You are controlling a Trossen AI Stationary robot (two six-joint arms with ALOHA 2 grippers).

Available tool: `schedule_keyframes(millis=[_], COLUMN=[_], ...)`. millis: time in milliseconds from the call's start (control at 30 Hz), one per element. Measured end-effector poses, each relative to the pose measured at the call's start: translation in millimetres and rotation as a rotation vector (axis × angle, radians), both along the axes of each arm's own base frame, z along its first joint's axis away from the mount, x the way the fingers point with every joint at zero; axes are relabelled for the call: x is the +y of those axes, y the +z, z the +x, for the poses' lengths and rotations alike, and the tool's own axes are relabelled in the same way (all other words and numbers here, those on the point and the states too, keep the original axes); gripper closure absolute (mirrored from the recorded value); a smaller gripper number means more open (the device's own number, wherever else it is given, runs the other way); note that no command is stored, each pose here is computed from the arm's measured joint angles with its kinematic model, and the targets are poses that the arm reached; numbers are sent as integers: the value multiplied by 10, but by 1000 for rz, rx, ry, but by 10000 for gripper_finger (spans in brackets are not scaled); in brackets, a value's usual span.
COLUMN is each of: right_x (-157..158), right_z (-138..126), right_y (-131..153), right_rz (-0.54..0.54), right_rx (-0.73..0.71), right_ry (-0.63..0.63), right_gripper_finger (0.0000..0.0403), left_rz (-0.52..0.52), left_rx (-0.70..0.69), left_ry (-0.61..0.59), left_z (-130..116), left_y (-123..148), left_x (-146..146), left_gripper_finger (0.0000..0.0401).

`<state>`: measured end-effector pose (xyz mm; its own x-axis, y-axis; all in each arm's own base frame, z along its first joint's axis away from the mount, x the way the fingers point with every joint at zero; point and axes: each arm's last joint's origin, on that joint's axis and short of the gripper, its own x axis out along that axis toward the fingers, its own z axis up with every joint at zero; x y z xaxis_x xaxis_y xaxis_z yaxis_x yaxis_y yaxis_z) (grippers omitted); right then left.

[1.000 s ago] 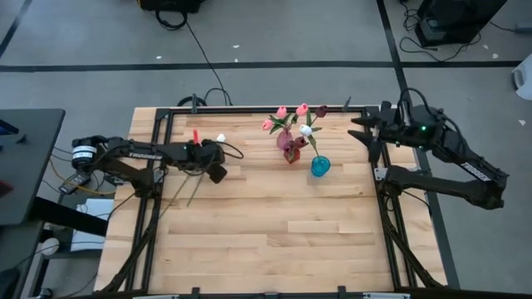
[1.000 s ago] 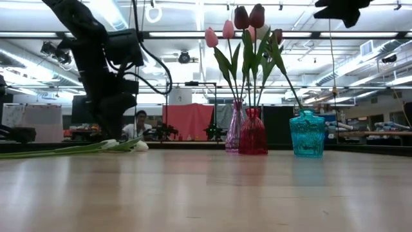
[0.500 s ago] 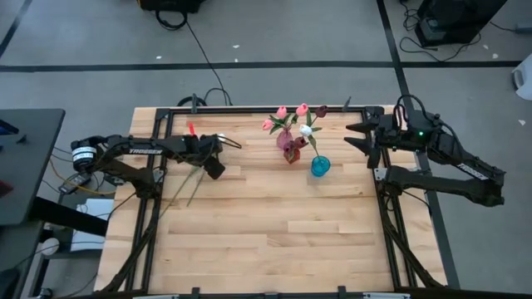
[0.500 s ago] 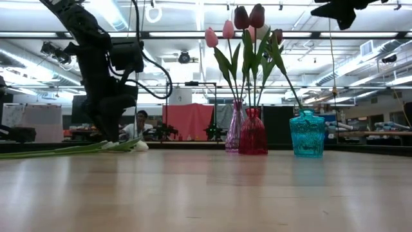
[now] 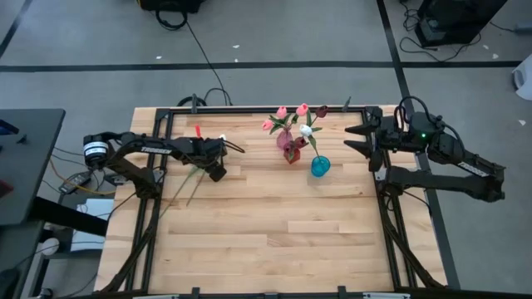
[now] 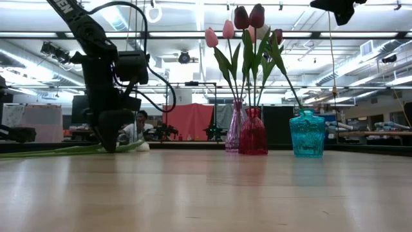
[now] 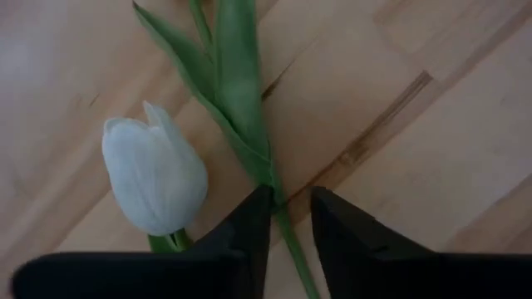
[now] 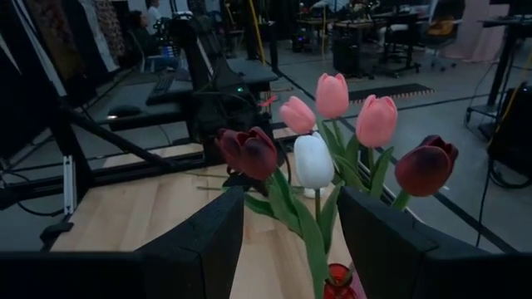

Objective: Sort flowers into vase by color
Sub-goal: Put the white flower into the blue vase

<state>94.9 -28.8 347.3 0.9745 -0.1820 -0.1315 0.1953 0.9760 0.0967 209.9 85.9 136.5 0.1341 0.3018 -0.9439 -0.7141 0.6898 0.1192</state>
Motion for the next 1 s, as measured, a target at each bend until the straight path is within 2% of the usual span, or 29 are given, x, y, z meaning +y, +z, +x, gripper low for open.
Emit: schedule_keyframes(millis=[167, 433, 633, 867, 1000], right_x=[15, 21, 20, 9, -9], right_z=[4, 5, 6, 38, 94], right_y=[-4, -6, -8, -20, -40], right_rz=[8, 12, 12, 17, 23], right_rx=[3, 4, 7, 22, 44], right_ry=[13, 18, 15, 15, 15], right_gripper_finger=[195, 195, 195, 195, 195], left_rz=[10, 24, 13, 22, 14], left_rx=[10, -75, -89, -34, -41], left_ry=[-31, -86, -37, 8, -2], left_z=[-14, 58, 82, 26, -12], left_y=[23, 190, 255, 225, 116], left_x=[-8, -64, -74, -81, -94], left_gripper_finger=[386, 396, 366, 275, 249])
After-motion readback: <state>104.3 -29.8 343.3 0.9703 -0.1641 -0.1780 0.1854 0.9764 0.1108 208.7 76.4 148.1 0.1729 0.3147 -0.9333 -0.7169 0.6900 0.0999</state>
